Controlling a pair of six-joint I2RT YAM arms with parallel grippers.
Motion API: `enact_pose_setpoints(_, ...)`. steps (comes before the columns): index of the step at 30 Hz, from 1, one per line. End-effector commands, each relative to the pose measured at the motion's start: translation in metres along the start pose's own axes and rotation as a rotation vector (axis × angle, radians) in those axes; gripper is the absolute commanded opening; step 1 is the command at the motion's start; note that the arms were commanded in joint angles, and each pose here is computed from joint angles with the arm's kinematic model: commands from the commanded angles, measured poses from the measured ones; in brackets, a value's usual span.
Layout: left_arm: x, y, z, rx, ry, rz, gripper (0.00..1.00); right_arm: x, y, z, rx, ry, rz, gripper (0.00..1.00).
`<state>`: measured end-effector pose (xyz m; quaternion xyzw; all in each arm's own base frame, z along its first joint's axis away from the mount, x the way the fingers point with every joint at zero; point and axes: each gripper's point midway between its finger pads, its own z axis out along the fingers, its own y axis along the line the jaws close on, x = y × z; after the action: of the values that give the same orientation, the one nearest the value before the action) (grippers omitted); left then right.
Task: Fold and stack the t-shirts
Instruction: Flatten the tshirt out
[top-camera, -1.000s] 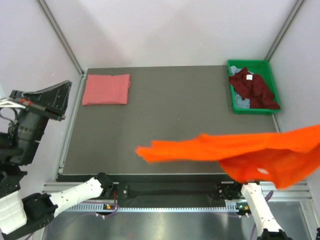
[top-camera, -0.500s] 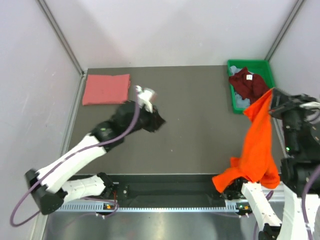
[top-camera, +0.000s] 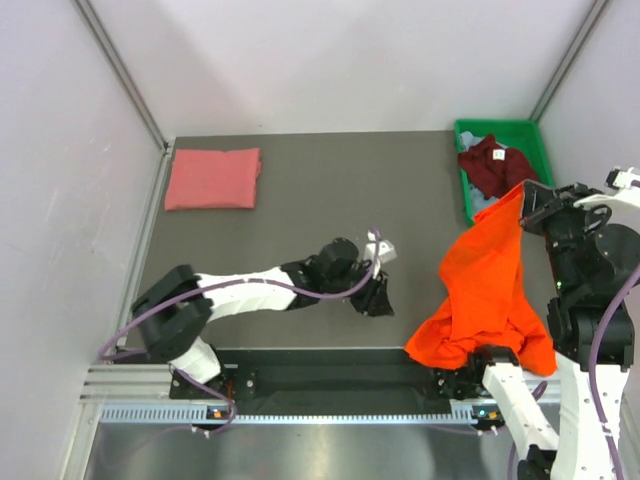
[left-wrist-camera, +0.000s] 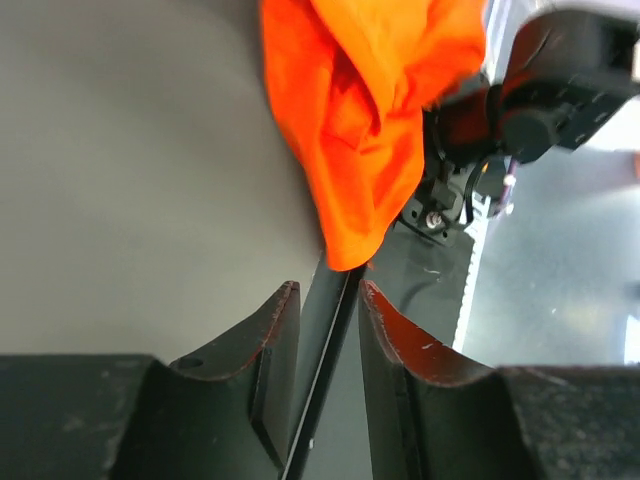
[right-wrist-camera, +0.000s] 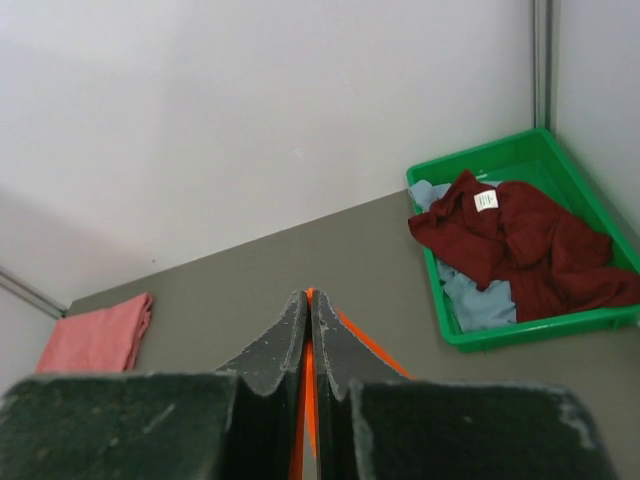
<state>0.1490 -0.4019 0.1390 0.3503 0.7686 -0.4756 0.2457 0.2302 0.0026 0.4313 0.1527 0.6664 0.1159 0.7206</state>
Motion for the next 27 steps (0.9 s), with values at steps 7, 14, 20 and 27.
enact_pose_setpoints(7, 0.033, -0.009, 0.054, 0.024, 0.027, -0.042, 0.39, -0.028, -0.009, 0.019, 0.068, -0.090, -0.041, 0.00)
enact_pose_setpoints(14, 0.045, -0.023, 0.077, 0.052, 0.065, -0.036, 0.43, -0.035, 0.007, 0.023, -0.003, -0.100, -0.015, 0.00)
enact_pose_setpoints(20, 0.059, -0.036, 0.107, 0.088, 0.103, -0.034, 0.43, -0.024, 0.000, 0.026, 0.023, -0.076, -0.013, 0.00)
enact_pose_setpoints(27, 0.076, -0.043, 0.130, 0.086, 0.137, -0.024, 0.28, -0.022, 0.002, 0.032, 0.021, -0.050, -0.001, 0.00)
